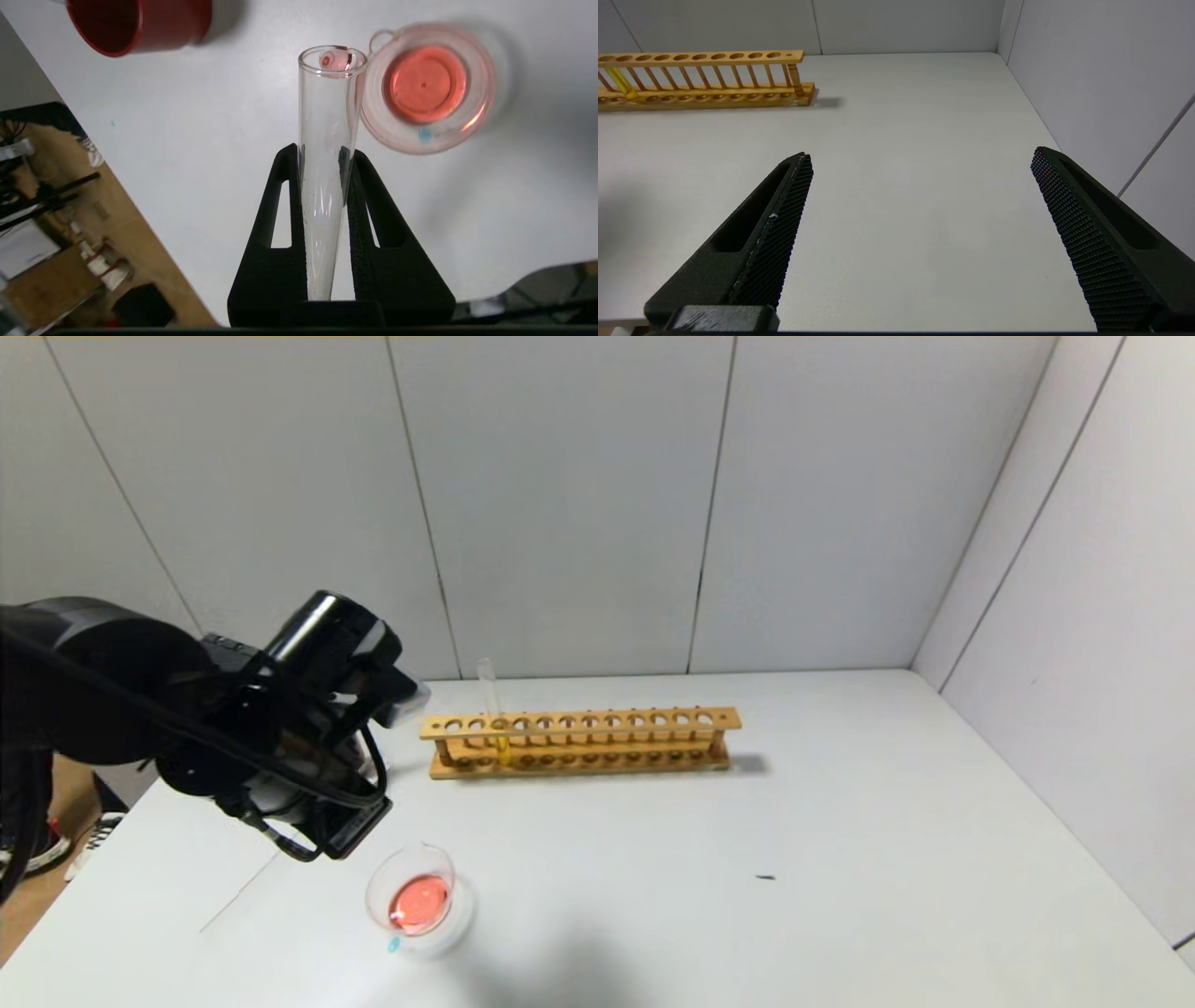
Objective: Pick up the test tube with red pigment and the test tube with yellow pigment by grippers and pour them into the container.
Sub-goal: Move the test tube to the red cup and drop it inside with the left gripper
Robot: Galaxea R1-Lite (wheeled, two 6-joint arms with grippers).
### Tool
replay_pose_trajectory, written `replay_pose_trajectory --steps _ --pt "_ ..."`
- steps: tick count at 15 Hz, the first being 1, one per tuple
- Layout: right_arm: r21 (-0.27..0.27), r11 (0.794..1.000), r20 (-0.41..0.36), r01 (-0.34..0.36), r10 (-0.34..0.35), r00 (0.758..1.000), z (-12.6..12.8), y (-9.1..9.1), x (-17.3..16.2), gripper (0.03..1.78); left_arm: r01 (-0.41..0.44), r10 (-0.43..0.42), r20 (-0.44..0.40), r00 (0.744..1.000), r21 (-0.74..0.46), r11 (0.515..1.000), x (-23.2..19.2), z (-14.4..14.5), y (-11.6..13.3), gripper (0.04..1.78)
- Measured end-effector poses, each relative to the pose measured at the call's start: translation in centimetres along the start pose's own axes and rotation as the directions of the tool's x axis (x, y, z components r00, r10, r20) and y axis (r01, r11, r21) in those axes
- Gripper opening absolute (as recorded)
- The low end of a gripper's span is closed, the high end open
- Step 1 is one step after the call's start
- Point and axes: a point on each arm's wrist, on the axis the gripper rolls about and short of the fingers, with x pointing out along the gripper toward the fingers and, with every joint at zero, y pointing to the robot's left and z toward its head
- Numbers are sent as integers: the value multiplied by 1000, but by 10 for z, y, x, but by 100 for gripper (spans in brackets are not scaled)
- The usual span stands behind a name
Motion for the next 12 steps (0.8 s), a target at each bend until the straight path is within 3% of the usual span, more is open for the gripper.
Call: replay_pose_trajectory --steps 3,7,12 --pt "0 1000 0 0 0 1000 0 0 0 171 -23 56 187 981 -176 984 -2 -4 22 31" --pt "0 1000 0 0 0 1000 0 0 0 171 -20 158 360 919 -359 933 -5 -6 65 31" --pt "0 1000 0 0 0 1000 0 0 0 171 -42 330 488 808 -511 858 -8 -2 106 31"
